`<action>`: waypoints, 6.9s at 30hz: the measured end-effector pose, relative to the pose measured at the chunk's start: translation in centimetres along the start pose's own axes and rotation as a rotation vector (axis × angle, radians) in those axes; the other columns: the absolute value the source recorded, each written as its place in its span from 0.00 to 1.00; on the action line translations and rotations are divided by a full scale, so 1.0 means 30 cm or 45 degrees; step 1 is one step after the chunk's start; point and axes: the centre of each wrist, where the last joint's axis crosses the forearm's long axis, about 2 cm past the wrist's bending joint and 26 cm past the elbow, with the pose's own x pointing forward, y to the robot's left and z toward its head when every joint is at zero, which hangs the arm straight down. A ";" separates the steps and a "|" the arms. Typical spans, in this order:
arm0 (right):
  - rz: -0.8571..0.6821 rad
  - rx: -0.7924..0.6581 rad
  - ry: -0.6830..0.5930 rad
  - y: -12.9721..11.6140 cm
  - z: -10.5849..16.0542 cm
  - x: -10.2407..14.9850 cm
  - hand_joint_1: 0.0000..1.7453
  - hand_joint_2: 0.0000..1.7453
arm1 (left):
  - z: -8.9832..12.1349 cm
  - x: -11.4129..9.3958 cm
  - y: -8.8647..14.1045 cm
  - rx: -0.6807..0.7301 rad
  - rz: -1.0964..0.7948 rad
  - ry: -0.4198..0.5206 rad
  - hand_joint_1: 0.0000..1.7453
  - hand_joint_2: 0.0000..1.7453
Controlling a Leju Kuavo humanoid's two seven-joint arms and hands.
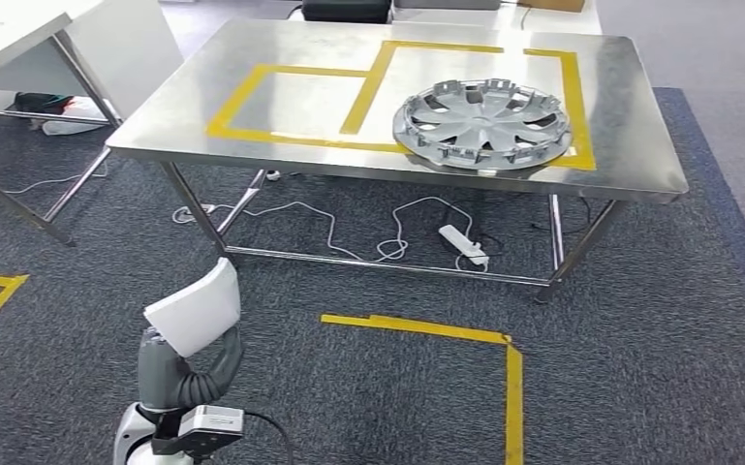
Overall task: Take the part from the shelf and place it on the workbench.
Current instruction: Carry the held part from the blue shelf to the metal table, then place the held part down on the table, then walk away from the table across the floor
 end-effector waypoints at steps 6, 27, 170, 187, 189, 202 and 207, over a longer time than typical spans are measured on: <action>0.006 0.000 0.001 -0.004 0.000 -0.003 0.00 1.00 | -0.012 -0.001 -0.007 0.014 0.004 0.002 1.00 1.00; 0.112 0.052 0.023 -0.020 -0.004 -0.003 0.00 1.00 | -0.076 -0.020 -0.025 0.022 0.022 -0.018 1.00 1.00; 0.343 0.214 0.023 -0.038 -0.023 0.030 0.00 0.00 | -0.416 -0.465 0.008 -0.572 -1.328 0.364 0.00 0.75; 0.260 0.174 0.030 -0.036 -0.011 0.003 0.00 0.00 | -0.228 -0.325 0.004 -0.235 -0.758 0.196 0.00 0.00; 0.249 0.171 0.033 -0.034 -0.008 -0.005 0.00 0.00 | -0.188 -0.284 0.022 -0.171 -0.695 0.168 0.00 0.00; 0.268 0.189 0.009 -0.008 0.000 -0.008 0.00 0.00 | -0.034 -0.176 0.201 0.108 -0.564 0.103 0.00 0.00; 0.283 0.194 -0.008 0.006 0.000 0.001 0.00 0.00 | 0.034 -0.170 0.359 0.281 -0.628 0.128 0.00 0.00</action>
